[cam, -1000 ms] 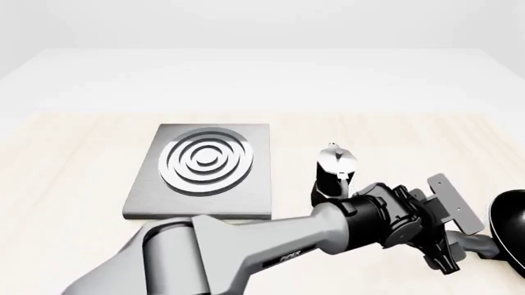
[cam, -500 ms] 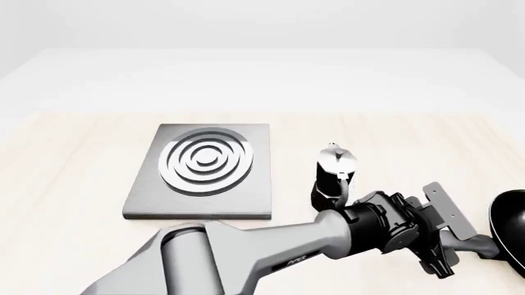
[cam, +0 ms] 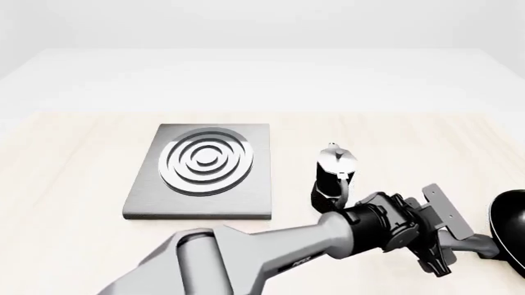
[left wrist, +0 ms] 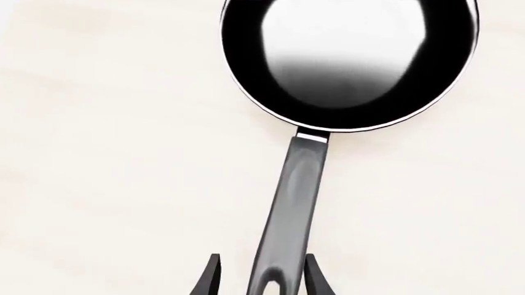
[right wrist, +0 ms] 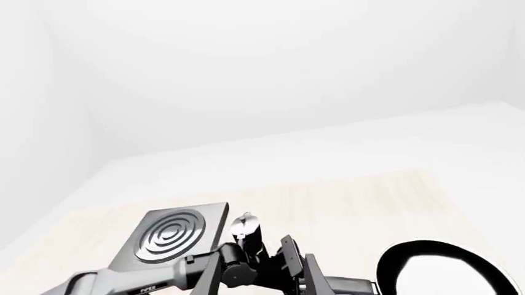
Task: Put the frying pan on the stove.
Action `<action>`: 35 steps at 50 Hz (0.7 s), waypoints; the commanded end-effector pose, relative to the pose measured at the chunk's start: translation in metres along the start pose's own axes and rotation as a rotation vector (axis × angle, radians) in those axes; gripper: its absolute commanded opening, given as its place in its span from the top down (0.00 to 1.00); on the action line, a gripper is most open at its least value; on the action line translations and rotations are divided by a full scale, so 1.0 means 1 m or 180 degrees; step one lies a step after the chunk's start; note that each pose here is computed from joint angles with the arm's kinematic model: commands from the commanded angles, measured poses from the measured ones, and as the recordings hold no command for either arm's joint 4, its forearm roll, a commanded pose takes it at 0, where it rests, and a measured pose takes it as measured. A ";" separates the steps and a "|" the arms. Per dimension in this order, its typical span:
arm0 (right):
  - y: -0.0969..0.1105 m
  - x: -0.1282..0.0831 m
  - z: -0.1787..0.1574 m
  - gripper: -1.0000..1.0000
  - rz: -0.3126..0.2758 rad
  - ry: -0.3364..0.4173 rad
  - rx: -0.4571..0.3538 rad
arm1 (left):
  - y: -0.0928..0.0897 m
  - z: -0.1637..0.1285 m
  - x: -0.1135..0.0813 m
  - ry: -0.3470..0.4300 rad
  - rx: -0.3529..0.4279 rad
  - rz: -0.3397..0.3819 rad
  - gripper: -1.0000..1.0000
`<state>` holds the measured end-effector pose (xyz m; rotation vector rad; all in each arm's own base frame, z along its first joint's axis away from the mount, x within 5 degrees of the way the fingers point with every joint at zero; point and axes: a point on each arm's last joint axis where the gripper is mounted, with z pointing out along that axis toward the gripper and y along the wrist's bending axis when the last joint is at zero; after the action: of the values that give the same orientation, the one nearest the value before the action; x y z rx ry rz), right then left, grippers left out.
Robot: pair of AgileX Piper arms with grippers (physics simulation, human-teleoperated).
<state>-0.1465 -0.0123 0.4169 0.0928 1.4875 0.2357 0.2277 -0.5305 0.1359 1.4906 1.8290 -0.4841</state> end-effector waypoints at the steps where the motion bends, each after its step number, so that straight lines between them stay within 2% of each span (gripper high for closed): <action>1: 0.000 0.000 0.000 0.00 0.0004 -0.0001 0.0003 | -0.001 0.006 0.002 0.0027 0.0007 0.0013 0.00; 2: 0.000 0.000 0.000 0.00 0.0003 -0.0001 0.0002 | -0.002 0.006 0.002 0.0030 0.0010 0.0017 0.00; 3: 0.000 0.000 0.000 0.00 0.0005 -0.0002 0.0003 | -0.001 0.007 0.002 0.0030 0.0008 0.0018 1.00; 10: 0.000 0.000 0.000 0.00 0.0001 -0.0001 0.0003 | 0.003 0.002 -0.003 -0.0009 -0.0014 0.0059 1.00; 16: 0.000 0.000 0.000 0.00 -0.0009 -0.0003 0.0002 | -0.003 -0.010 -0.008 -0.0057 0.0006 0.0089 1.00; 24: 0.000 0.000 0.000 0.00 -0.0025 -0.0005 0.0001 | -0.003 -0.025 -0.018 -0.0133 -0.0003 0.0105 1.00; 35: 0.000 0.000 0.000 0.00 -0.0048 -0.0003 0.0003 | 0.008 -0.050 -0.035 -0.0287 -0.0071 0.0100 1.00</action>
<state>-0.1468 -0.0121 0.4171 0.0862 1.4866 0.2272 0.2191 -0.5249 0.1604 1.5063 1.7861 -0.4841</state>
